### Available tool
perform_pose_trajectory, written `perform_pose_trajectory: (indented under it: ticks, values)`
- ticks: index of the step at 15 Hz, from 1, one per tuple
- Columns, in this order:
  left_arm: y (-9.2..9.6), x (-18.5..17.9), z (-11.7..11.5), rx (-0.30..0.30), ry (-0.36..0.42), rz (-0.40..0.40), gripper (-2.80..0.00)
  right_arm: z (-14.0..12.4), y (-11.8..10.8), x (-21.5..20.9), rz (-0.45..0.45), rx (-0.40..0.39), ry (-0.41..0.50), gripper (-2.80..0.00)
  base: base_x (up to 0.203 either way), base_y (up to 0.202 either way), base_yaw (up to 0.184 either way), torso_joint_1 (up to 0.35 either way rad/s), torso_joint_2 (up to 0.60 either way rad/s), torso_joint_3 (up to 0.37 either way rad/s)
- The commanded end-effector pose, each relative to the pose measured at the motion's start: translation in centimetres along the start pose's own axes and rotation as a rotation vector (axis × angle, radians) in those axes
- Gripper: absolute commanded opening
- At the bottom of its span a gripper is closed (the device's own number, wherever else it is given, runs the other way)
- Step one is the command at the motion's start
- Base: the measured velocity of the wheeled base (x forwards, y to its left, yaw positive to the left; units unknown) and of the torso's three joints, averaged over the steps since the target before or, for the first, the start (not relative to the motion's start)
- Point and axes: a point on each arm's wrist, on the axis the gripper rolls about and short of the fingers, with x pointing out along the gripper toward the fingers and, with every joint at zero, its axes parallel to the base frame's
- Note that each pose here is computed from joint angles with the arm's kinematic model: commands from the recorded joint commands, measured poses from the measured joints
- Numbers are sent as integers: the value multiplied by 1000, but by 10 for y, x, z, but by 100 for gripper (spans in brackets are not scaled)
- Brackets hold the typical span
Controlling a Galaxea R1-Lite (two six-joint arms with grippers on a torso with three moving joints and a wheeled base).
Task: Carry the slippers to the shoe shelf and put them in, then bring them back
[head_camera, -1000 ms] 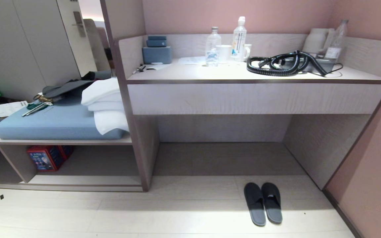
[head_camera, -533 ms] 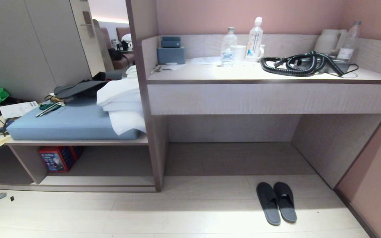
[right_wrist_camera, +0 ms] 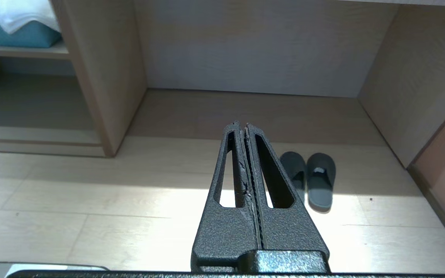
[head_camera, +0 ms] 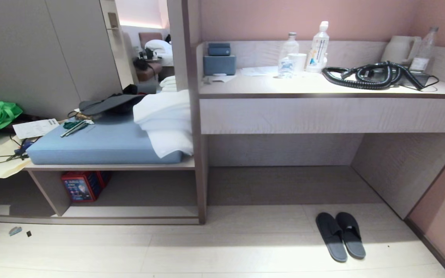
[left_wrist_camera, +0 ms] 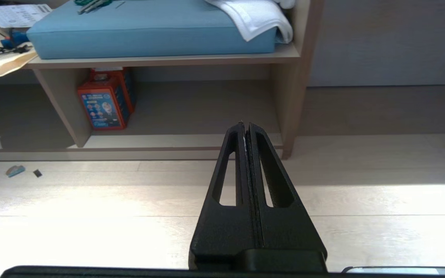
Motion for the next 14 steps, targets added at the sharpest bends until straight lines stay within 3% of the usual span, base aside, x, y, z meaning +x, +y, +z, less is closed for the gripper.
perform_pose_trajectory:
  ticks: [1, 14]
  values:
    - [0, 0, 0, 0, 1, 0, -280, 0, 0, 0, 0, 0, 1, -280, 0, 196, 0, 2, 2, 0]
    - [0, 0, 0, 0, 1, 0, -280, 0, 0, 0, 0, -1, 1, -280, 0, 196, -2, 2, 3, 2]
